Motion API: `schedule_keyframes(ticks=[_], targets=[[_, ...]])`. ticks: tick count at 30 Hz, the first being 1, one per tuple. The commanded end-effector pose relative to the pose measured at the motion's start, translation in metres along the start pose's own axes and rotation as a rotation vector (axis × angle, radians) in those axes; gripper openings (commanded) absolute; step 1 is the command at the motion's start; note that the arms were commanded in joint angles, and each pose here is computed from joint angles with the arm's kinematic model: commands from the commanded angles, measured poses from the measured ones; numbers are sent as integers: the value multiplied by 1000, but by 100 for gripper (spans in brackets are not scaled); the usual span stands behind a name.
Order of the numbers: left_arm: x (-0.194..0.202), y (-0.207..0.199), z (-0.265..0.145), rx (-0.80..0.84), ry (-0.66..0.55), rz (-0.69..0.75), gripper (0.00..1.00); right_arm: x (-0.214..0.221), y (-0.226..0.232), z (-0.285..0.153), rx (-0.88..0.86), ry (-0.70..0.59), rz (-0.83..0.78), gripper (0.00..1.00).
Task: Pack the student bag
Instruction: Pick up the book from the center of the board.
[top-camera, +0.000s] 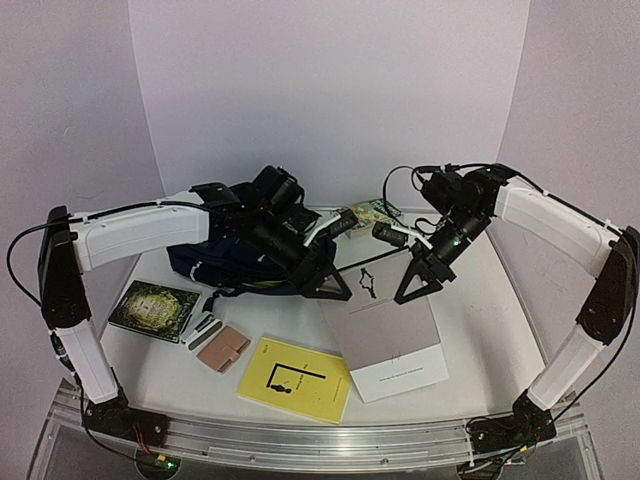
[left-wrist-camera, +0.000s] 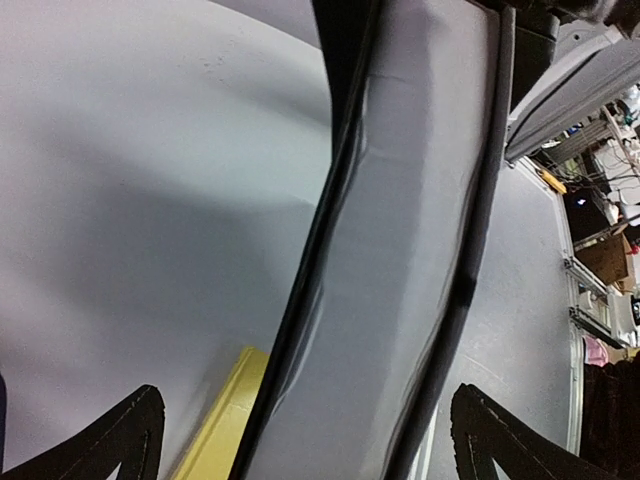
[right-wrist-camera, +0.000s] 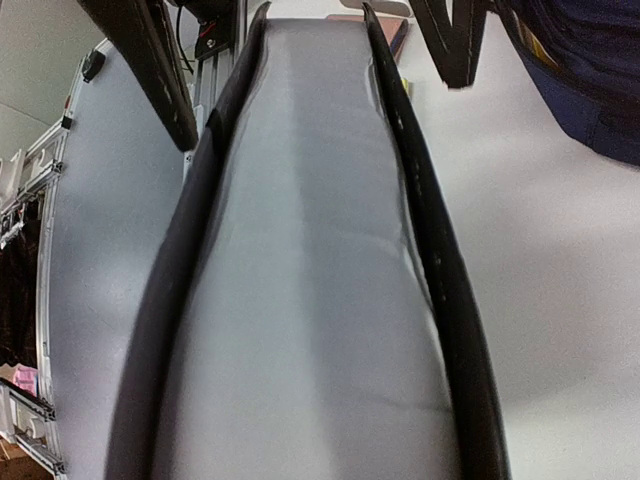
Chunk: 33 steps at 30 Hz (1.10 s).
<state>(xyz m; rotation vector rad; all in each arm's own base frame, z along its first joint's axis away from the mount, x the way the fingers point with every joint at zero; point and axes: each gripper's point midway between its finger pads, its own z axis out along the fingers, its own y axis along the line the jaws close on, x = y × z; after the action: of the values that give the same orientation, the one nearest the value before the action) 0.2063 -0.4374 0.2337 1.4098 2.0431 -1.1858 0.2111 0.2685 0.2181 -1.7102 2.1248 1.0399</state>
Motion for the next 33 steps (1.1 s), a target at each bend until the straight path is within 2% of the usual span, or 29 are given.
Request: schedule_keyframes(ticks=[1,4,6,10,12,14,15,16,19,20,22,27,33], targets=[[-1,-28,3,142,-8,54,100,-18,12,-10,61,-6,-84,25],[1,-36,3,187,-19,63,92,-21,15,-7,55,-3,-101,25],[1,-42,1,211,-27,68,79,-23,14,-7,57,-4,-103,25],[5,-45,0,232,-24,55,43,-28,15,-12,66,-20,-109,30],[6,-44,-1,234,-32,43,30,-32,15,-15,78,-34,-108,39],[3,-41,-6,234,-62,25,15,-36,13,-22,92,-58,-89,55],[0,-39,-11,236,-84,10,12,-38,12,-26,98,-74,-75,63],[-2,-36,-16,238,-111,-1,9,-40,6,-35,105,-104,-50,75],[-15,-26,-38,219,-219,-20,3,-45,-23,-77,132,-261,84,95],[-19,-21,-46,208,-256,-32,1,-47,-30,-90,125,-317,126,98],[-28,-11,-63,188,-337,-44,0,-45,-50,-118,115,-420,218,98],[-51,15,-104,97,-500,-109,1,-39,-85,-138,149,-561,401,98],[-73,42,-164,30,-714,-237,3,-42,-94,-143,157,-686,436,98]])
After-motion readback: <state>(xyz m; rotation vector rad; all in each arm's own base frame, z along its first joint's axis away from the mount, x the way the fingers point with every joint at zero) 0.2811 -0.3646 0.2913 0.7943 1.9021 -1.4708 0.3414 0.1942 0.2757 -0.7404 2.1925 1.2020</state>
